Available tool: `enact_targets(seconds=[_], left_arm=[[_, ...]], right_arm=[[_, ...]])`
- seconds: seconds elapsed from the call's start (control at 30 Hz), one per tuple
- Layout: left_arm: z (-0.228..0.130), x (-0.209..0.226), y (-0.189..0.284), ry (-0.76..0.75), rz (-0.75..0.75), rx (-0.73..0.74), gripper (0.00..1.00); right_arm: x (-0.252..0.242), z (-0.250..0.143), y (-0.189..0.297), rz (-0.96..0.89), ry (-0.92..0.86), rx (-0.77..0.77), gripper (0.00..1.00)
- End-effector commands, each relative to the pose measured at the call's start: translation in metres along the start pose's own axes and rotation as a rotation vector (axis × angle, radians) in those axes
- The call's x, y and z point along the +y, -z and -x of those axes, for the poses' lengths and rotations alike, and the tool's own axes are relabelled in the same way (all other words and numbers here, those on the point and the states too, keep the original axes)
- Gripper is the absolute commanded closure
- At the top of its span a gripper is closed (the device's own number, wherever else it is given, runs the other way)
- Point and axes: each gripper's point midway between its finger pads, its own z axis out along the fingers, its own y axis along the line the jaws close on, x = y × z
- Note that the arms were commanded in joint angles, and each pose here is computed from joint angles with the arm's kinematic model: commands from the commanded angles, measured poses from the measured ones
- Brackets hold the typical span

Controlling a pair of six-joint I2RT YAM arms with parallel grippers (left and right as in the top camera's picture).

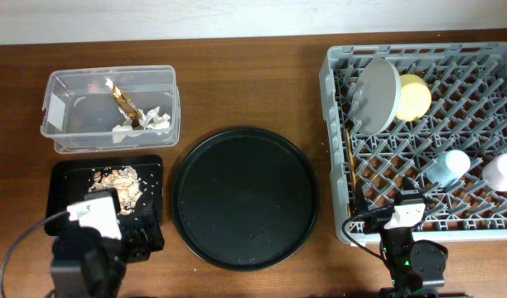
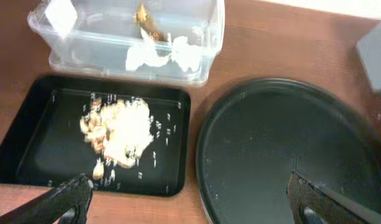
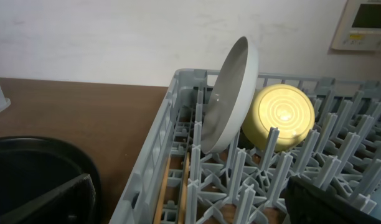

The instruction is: Sort waste into correct bins and load items into the dishwasher rack

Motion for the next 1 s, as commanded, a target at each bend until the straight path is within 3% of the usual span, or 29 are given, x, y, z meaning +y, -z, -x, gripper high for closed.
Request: enact_targets(seconds=[0.0,0.17,0.43,0.57,0.97], left_arm=[[-0.025,0.005,-0.020,-0.003,0.002,-0.064,0.01],[-0.037,-0.001,-0.061,-0.002,-0.062,-0.278,0.01],[-0.004,-0.008,-0.073,0.024,-0.137,-0.685,0.01],[-0.030,-0.001,-0.092,0.014,-0.095,-0.555,0.01],[-0.031,-0.003,-0.092,0.011,-0.103,-0.552,0.00]], right_arm=[[-0.003,-0.001,0.000,-0.013,-0.001,-0.001,0.02],[-0.003,-0.001,0.000,-0.013,-0.001,-0.001,0.02],[-0.003,-0.001,0.000,-0.013,-0.001,-0.001,0.02],[-0.003,-0.001,0.000,-0.013,-0.001,-0.001,0.02],[-0.003,-0.001,0.000,-0.013,-0.001,0.000,0.02]])
